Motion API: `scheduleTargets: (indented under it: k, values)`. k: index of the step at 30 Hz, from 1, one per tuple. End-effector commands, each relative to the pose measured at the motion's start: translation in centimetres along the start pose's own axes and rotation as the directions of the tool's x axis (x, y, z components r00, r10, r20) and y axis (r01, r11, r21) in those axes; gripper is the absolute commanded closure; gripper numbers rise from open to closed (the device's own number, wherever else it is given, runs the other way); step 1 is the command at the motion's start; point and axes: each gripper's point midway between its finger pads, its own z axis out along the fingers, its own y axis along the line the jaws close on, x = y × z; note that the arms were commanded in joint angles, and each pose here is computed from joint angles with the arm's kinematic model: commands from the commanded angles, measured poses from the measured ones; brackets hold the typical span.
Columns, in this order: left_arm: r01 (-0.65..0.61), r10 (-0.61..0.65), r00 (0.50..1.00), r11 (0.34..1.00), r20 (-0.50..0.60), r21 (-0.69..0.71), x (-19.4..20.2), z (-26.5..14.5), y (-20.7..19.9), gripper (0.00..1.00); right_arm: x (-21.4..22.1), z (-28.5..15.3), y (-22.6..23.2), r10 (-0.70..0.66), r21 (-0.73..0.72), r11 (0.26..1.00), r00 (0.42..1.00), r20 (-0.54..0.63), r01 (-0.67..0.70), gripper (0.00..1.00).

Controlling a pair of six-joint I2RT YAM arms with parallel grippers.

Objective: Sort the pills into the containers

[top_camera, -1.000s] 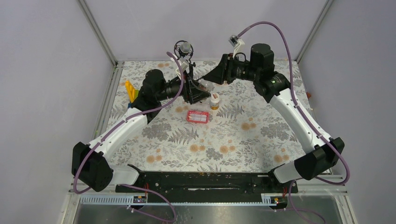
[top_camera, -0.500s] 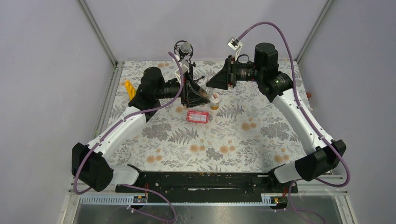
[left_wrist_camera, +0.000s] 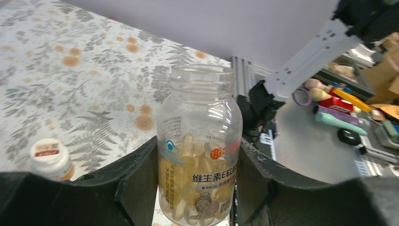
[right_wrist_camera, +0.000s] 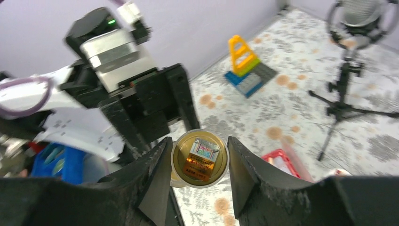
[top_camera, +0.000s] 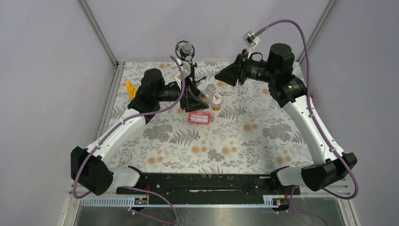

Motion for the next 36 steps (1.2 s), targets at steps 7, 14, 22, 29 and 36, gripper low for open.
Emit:
scheduleTargets:
  k: [7,14,22,29,36]
  values:
    - [-0.172,0.097,0.977,0.885,-0.189,-0.432,5.4,-3.8,7.8,1.0,8.7,-6.1,-14.4,0.177,0.719,0.67,0.98,0.087,-0.185,0.68]
    - [-0.11,-0.105,0.95,0.767,-0.294,-0.632,10.8,-6.2,11.8,1.0,21.2,-11.0,-20.5,0.326,0.911,0.332,0.936,0.133,-0.245,0.69]
    - [-0.073,-0.276,0.885,0.715,-0.376,-0.696,16.3,-6.3,13.3,1.0,25.2,-10.1,-23.9,0.328,0.93,0.33,0.943,0.048,-0.162,0.69]
    - [-0.079,-0.302,0.852,0.732,-0.427,-0.677,18.7,-5.2,13.5,1.0,28.5,-9.4,-26.1,0.393,0.944,0.275,0.918,0.061,-0.18,0.69]
    - [-0.067,-0.336,0.828,0.735,-0.448,-0.675,20.2,-4.6,13.7,1.0,31.0,-8.8,-26.9,0.446,0.955,0.253,0.895,0.028,-0.156,0.62]
